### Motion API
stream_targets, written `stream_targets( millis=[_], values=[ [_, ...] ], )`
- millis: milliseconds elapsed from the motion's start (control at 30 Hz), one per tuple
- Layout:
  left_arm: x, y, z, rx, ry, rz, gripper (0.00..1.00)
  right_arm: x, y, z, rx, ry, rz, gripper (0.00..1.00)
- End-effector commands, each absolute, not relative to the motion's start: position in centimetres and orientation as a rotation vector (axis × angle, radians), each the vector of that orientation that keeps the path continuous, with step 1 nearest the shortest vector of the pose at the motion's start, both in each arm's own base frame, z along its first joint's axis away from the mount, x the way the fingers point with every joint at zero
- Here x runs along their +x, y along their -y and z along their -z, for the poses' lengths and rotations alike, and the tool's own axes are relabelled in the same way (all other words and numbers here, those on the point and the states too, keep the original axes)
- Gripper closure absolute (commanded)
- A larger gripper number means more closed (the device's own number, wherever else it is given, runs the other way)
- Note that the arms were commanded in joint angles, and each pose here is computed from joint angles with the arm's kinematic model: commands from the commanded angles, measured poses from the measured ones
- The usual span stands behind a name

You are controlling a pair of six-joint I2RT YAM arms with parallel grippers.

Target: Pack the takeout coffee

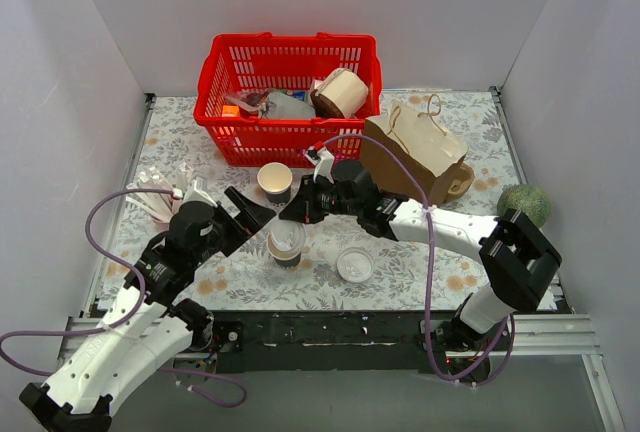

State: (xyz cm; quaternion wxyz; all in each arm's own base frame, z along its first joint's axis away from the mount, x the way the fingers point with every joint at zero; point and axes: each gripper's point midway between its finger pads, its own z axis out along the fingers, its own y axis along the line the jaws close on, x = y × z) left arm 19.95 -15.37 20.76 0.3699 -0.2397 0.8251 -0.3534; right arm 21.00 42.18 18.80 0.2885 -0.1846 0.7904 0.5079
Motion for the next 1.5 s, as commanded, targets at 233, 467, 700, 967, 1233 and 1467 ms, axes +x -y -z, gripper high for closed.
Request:
stream_targets(
  millis=[233,467,700,967,1233,1467],
  values=[
    [19.5,16.5,-18.4,-0.654,-2.146,0.995,0.02,21.1,-42.4,-17.3,-0.466,-2.117,-1.360,0.91],
    [19.0,16.9,-17.4,-0.646,-2.179,1.020,0.02,21.4,-42.3,-16.8,-0.462,-2.140,-1.325,0.74],
    [19.1,17.0,-16.4,-0.656,-2.216,0.995,0.02,21.9,-41.8,-17.1,-0.454,-2.151,-1.265,0.60],
    [18.9,16.5,-15.0,-0.696,-2.256,0.935,0.02,21.9,-41.3,-17.6,-0.491,-2.159,-1.219,0.52],
    [18.4,17.4,-15.1,-0.629,-2.280,0.994,0.02,20.4,-41.0,-17.1,-0.549,-2.227,-1.241,0.50],
    [17.7,18.2,-14.7,-0.580,-2.304,1.051,0.02,20.3,-40.6,-16.7,-0.543,-2.248,-1.222,0.48]
  ],
)
